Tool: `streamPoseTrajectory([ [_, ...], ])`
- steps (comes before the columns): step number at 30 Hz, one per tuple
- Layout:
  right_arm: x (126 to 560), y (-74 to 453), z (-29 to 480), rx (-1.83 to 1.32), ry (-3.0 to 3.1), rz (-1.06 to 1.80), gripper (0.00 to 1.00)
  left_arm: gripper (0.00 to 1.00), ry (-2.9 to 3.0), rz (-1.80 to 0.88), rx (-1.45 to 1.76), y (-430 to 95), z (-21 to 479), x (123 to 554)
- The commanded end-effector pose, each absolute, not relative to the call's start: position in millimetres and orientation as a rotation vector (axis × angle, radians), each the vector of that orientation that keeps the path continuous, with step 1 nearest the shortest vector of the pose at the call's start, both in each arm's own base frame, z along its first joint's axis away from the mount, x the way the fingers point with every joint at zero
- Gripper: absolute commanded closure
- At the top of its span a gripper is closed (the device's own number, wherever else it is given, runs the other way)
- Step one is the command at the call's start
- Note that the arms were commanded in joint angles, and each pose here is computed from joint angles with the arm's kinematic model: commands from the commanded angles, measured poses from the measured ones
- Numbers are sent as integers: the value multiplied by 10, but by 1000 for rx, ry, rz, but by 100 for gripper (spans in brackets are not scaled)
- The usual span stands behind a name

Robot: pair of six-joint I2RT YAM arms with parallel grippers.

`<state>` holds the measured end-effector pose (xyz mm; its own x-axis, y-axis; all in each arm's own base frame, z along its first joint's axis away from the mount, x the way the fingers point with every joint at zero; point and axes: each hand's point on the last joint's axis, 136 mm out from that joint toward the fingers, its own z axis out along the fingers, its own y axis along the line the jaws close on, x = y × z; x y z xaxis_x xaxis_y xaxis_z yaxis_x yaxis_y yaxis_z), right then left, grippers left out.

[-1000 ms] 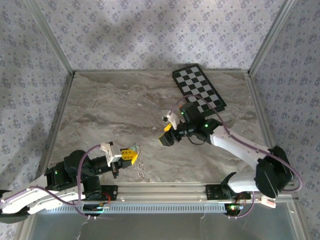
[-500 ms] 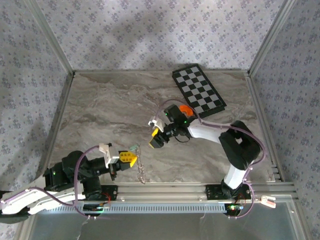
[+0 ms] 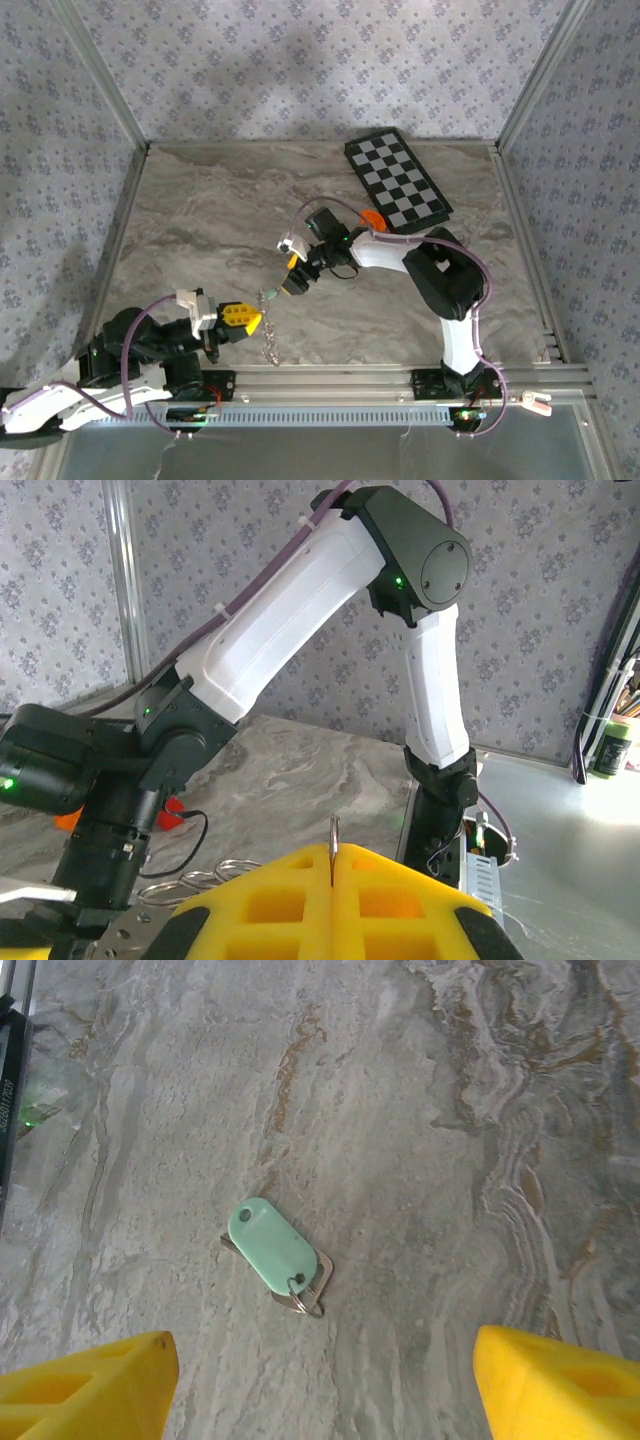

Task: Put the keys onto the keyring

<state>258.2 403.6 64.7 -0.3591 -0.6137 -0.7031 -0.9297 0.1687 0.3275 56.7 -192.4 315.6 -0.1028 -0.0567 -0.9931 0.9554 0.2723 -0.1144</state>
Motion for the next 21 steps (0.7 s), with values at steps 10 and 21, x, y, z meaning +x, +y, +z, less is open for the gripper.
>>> streamPoseTrajectory([
  [10,2500,4152,426,-1570,2114,990,34,100,1299,-1158,860,-1797,3380,503],
  [21,2364,4189,282,-1665,2113,987,53,100,1287,-1167,844,-1761,3380,497],
])
